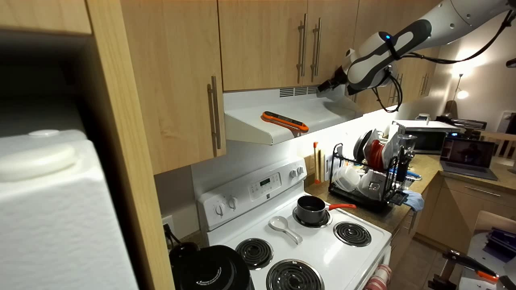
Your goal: Flip the switch on the white object.
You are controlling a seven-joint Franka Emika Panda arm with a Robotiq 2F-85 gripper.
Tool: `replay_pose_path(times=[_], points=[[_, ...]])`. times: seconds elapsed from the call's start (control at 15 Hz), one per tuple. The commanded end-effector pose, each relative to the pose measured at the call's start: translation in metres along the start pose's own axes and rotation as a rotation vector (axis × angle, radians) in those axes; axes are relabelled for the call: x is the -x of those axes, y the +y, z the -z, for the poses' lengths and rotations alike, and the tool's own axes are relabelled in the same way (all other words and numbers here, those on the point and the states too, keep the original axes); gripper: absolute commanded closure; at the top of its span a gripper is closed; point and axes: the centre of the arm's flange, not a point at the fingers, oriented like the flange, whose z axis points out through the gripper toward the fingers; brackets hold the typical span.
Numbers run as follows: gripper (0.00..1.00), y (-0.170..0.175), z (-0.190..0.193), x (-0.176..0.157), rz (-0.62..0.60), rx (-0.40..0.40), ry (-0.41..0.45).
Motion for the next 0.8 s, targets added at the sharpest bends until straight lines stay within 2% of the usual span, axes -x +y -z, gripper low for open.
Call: replay_pose_path(times=[0.0, 0.33, 0.73], points=[[0.0, 0.002, 0.031, 0.01, 0.015, 0.009, 0.021], [0.0, 0.001, 0.085, 0.026, 0.033, -0.025, 0.022], [0.0, -0.019, 0.119, 0.035, 0.029, -0.063, 0.022]])
